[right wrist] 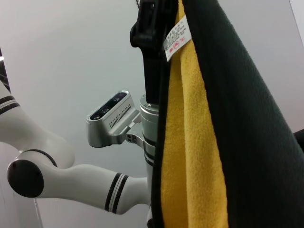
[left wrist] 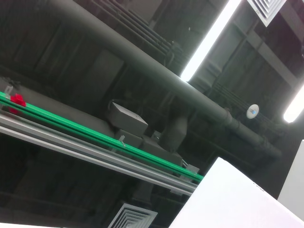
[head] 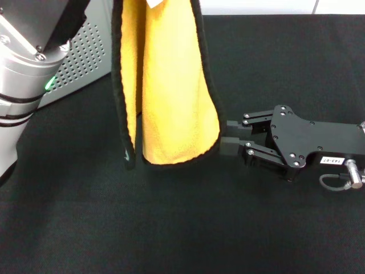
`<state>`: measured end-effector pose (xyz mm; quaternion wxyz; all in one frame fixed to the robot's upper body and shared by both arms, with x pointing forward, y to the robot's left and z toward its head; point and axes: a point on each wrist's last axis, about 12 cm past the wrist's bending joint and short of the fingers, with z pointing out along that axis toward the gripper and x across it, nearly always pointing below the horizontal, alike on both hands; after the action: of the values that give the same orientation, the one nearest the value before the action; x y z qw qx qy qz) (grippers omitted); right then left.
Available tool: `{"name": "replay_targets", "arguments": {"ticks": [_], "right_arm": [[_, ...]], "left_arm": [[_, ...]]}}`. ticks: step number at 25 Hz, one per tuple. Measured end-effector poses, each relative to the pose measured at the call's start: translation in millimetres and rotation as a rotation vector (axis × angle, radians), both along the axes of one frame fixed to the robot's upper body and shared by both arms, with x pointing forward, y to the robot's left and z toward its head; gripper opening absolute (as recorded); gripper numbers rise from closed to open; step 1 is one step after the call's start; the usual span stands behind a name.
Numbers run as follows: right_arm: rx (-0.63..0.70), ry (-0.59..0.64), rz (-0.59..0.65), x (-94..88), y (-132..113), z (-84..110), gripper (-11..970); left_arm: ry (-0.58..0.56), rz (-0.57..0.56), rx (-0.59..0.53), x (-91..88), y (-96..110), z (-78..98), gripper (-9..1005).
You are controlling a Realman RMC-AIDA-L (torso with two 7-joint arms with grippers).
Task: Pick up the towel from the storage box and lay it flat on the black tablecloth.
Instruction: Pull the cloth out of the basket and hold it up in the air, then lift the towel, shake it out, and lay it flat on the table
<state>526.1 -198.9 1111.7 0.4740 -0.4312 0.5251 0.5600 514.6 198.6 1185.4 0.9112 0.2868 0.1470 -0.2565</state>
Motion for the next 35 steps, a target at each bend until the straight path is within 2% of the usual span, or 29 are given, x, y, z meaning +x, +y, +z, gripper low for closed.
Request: {"name": "replay_targets", "arguments": {"ticks": [10,16,23,27,31,35], "right_arm": [[0.002,-0.030,0.005,-1.1,9.5,-2.1,178],[0.007,-0.039,-0.003,-2.3,8.6,-2.9,63],[0.035,-0.020,-0.053,-1.6,1.4,-3.4,20],[0.037,-0.014,-0.056,-0.2,-4.9,0.1,15],[-0.014,0.010,-0.021,3.0,-22.6,17.2,10],[-0.064,-0.038,-0.018,-6.6,-41.1,35.8,10]], "left_arm": [[-0.014,-0.007,-0.011,-4.5,1.7,-0.4,27],[-0.012,-0.007,-0.014,-7.7,3.7,-2.6,27],[0.001,-0.008,-0.020,-14.7,7.3,-8.8,27],[0.076,-0.045,-0.016,-23.4,13.1,-18.5,27],[0.219,-0.114,-0.037,-33.3,26.0,-31.8,26],[0.361,-0.150,-0.067,-48.8,44.7,-47.6,26]]}}
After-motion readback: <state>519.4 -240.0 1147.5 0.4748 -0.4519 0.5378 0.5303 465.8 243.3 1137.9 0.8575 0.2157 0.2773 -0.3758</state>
